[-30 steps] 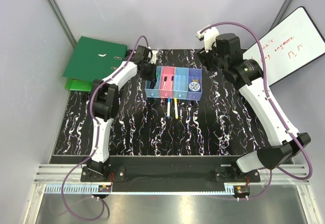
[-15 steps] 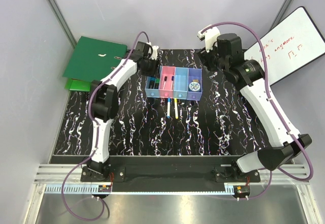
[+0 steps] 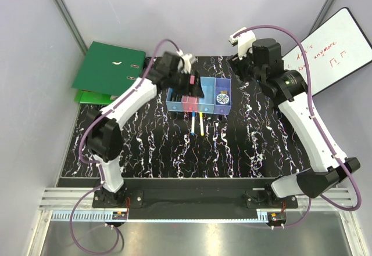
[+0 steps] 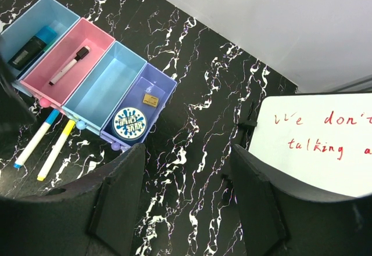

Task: Sort the stationery into containers
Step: Pick up the pen from the center of the board.

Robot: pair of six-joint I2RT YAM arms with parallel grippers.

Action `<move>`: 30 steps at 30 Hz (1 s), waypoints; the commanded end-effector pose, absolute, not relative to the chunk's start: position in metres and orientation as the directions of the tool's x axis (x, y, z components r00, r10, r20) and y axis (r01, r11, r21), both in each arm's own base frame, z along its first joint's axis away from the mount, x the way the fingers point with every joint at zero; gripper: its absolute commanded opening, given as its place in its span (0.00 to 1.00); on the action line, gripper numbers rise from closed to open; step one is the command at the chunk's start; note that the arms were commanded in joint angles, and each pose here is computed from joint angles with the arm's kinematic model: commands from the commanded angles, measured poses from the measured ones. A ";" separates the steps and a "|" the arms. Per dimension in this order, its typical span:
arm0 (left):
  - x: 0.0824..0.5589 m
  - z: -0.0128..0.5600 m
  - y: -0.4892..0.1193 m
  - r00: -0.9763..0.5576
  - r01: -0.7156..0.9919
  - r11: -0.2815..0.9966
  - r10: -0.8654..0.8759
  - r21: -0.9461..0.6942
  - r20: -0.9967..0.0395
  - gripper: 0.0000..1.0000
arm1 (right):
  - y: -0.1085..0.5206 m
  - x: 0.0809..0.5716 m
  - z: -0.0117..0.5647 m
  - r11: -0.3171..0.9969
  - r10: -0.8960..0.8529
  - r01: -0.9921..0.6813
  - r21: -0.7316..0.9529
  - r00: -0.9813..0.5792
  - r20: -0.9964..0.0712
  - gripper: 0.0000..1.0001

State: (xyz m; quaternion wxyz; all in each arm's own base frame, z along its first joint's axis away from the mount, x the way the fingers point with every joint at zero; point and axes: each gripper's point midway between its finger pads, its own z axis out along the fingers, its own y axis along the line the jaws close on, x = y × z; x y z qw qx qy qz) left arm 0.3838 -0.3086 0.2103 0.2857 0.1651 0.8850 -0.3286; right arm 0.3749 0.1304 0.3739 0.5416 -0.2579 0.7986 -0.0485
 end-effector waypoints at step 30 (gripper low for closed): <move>0.330 0.027 -0.310 -0.922 0.197 0.970 0.135 -0.140 -0.364 0.70 | 0.120 0.360 0.404 0.896 -0.382 -0.325 -0.303 -0.217 -0.898 0.68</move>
